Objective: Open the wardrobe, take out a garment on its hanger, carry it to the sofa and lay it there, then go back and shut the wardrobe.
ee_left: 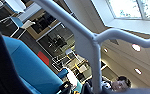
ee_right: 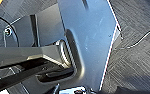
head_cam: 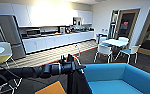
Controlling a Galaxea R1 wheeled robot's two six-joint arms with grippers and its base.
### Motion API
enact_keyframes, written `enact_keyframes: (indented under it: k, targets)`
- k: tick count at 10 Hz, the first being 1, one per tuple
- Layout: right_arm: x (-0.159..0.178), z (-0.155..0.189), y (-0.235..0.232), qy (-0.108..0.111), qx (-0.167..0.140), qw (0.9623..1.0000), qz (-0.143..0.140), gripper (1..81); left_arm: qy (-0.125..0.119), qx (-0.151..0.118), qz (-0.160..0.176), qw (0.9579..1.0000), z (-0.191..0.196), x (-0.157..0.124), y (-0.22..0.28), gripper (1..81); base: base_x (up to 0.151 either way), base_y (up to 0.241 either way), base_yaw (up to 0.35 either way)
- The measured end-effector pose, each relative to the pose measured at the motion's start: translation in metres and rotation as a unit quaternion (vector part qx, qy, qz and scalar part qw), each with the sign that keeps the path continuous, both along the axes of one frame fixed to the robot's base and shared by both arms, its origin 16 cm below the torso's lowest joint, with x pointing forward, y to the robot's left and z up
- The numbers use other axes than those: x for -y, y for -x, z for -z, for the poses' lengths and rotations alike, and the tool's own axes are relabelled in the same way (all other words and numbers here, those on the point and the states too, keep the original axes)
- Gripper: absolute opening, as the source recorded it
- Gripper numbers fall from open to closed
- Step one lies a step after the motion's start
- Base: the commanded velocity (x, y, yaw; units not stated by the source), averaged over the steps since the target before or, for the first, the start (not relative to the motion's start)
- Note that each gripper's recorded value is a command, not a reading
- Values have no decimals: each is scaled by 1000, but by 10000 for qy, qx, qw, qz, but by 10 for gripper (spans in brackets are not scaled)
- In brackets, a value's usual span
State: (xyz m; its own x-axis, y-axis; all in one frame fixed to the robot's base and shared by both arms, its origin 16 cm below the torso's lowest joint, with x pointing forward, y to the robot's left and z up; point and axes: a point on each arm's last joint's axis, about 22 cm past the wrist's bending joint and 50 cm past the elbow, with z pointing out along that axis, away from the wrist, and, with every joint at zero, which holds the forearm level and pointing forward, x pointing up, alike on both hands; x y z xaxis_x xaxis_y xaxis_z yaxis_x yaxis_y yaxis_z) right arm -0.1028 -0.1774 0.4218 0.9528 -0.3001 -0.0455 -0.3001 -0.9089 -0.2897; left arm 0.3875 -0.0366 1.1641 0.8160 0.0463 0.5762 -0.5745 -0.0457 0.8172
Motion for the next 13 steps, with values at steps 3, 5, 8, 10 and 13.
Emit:
enact_keyframes:
  k: [3, 5, 8, 10, 13]
  targets:
    - [-3, 0, -1, -16, 7, 10000, -1, 811, -10, 2, -39, 10000, 0, -4, -1, 10, 0, 0, -248]
    - [-4, 0, 0, -26, 3, 10000, -4, 811, -9, 4, -35, 10000, 0, -4, -1, 10, 0, 0, -248]
    - [-4, 0, -1, -26, 5, 10000, -4, 811, -9, 4, -32, 10000, 0, -4, -1, 10, 0, 0, -248]
    - [-5, 0, 0, -29, -6, 10000, -9, 811, -11, 2, -34, 10000, 1, -5, 0, 10, 0, 0, -248]
    - [-4, 0, -1, -25, 5, 10000, -7, 811, -23, -10, -35, 10000, 5, -5, 1, 10, 0, 0, -248]
